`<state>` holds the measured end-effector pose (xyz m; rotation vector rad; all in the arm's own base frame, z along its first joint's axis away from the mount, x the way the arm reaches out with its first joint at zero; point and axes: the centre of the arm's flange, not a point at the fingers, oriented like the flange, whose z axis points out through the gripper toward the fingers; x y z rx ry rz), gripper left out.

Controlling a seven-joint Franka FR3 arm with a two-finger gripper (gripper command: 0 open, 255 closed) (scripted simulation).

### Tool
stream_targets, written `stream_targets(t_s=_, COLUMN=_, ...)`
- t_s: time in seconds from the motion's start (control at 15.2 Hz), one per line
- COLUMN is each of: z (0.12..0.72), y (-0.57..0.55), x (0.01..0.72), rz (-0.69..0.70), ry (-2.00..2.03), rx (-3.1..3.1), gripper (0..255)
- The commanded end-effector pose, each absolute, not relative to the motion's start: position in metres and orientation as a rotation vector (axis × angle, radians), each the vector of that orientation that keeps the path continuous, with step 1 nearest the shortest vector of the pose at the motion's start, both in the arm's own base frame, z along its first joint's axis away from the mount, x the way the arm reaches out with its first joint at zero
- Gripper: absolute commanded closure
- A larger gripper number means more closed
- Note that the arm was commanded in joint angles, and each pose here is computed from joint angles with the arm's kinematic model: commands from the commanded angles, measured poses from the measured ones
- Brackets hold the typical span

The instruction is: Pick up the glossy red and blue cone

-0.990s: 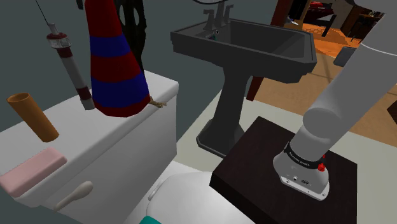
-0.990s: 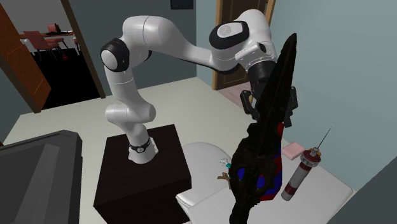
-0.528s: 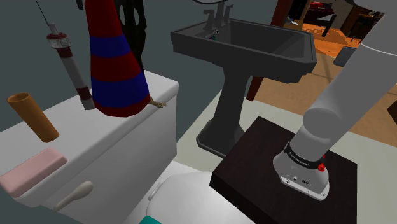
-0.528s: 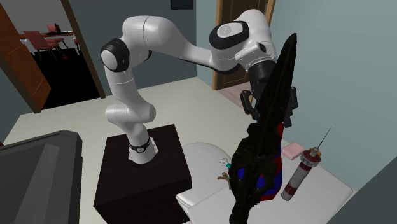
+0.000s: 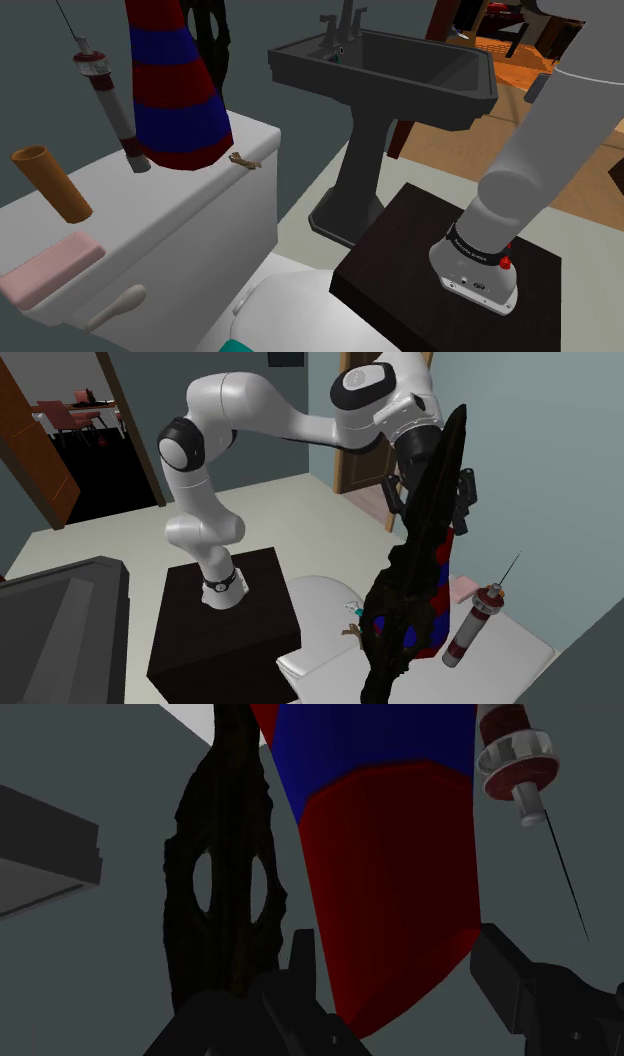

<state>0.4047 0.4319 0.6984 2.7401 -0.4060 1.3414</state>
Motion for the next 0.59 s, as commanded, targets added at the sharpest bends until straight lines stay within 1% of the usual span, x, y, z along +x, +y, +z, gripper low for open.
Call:
stream_targets(t_s=0.0, z=0.71, y=0.431, x=0.404, rz=1.343, ry=-0.407, rx=2.739, gripper=255)
stream_targets(t_s=0.4, z=0.742, y=0.431, x=0.404, rz=1.343, ry=-0.407, rx=2.739, gripper=255)
stream_targets(t_s=0.53, z=0.743, y=0.431, x=0.404, rz=1.343, ry=-0.407, rx=2.739, gripper=255)
